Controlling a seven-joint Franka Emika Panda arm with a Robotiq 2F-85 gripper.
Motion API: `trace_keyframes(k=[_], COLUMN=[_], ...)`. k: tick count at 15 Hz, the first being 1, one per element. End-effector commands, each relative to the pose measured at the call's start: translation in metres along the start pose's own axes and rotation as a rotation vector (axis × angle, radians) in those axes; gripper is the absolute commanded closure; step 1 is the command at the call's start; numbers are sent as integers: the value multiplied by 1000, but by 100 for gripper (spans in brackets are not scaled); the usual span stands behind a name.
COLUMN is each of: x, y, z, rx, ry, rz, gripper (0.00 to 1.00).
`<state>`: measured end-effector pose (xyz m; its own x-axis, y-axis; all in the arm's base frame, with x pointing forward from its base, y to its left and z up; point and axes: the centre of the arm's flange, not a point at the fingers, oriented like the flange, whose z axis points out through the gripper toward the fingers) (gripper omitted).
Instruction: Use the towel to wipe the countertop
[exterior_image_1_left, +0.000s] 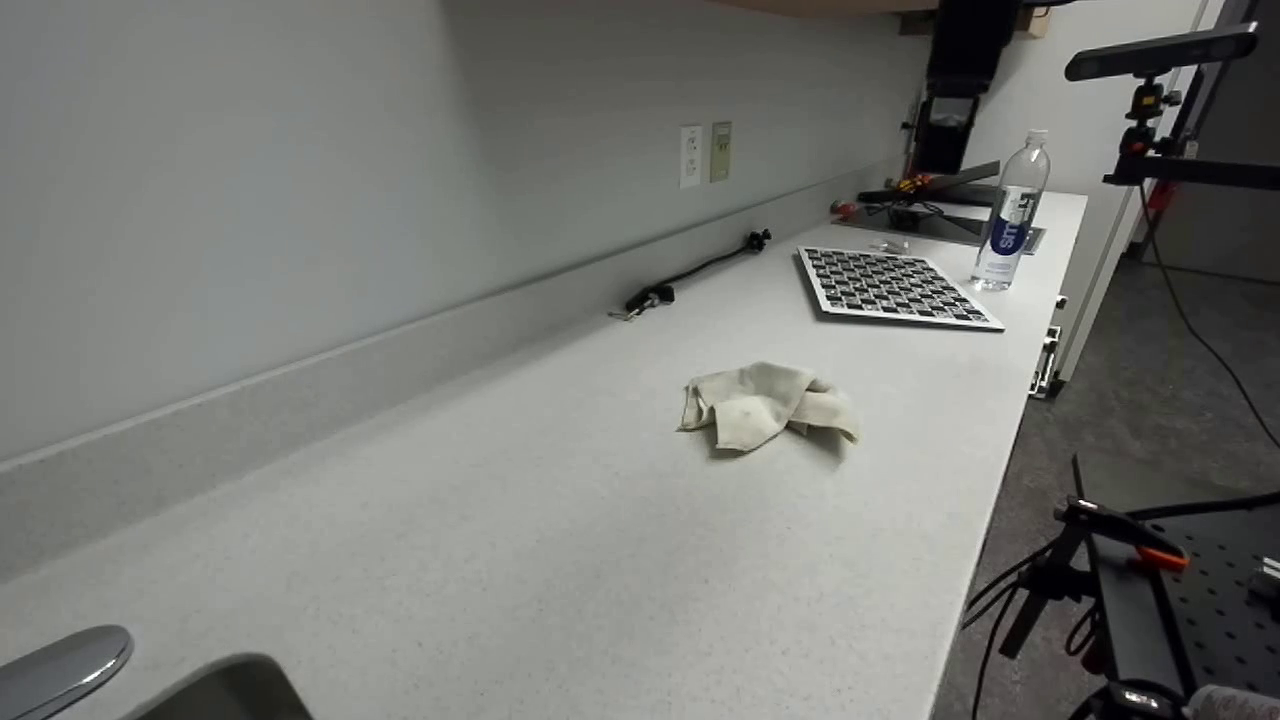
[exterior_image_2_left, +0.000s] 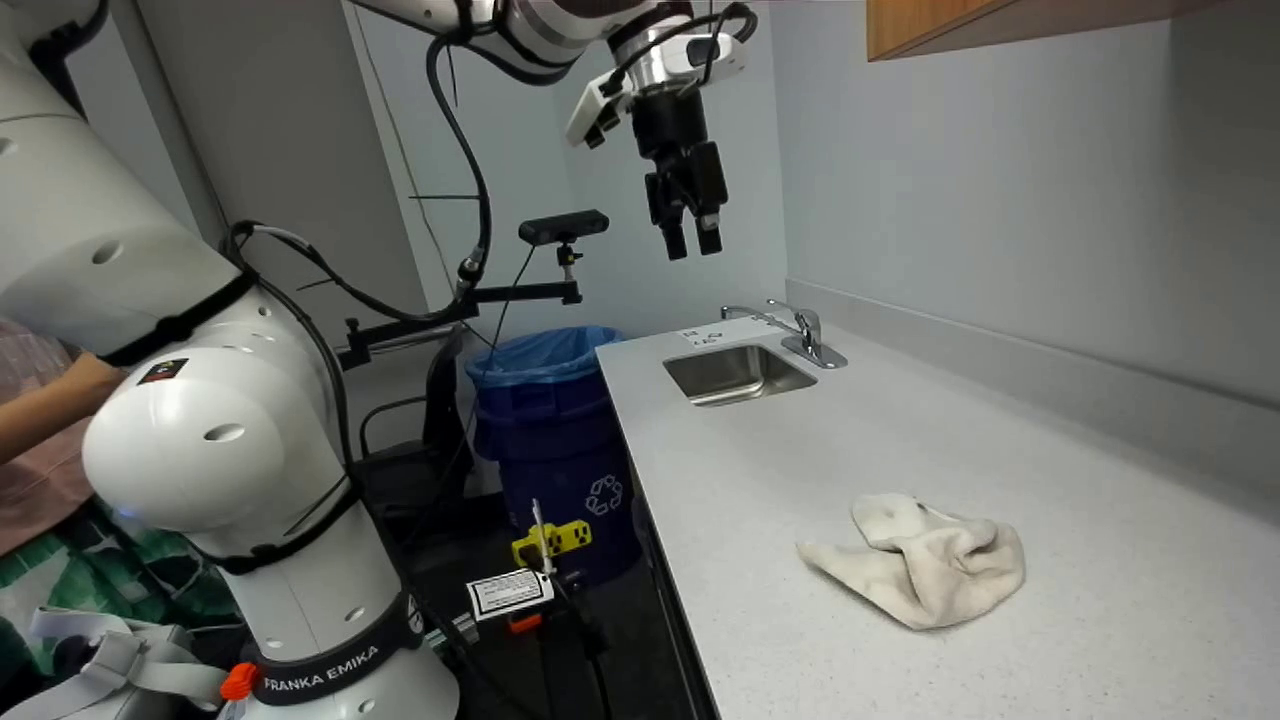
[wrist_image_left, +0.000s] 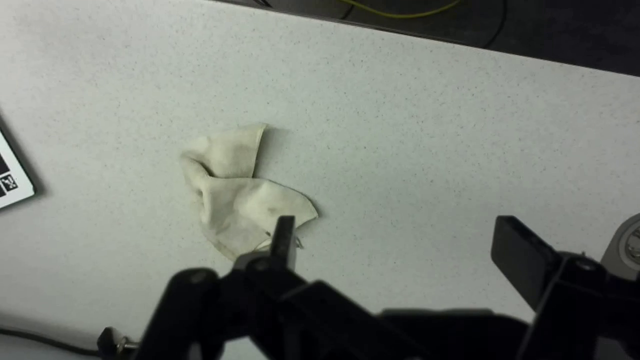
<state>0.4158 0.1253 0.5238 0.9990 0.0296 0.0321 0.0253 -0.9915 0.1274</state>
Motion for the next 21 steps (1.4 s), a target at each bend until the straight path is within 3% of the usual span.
trace_keyframes(k=[1,7,12,14,15,21], x=[-17,-21,-15,-15,-16,-16], y=[11,36,80,97,83,94], z=[28,93,133,139,132,137], rx=[15,19,36,37,40,42], ry=[-20,-23,-3,-2,-21,-25], rz=[10,61,142,185,167,192], gripper=[0,0,0,0,0,0])
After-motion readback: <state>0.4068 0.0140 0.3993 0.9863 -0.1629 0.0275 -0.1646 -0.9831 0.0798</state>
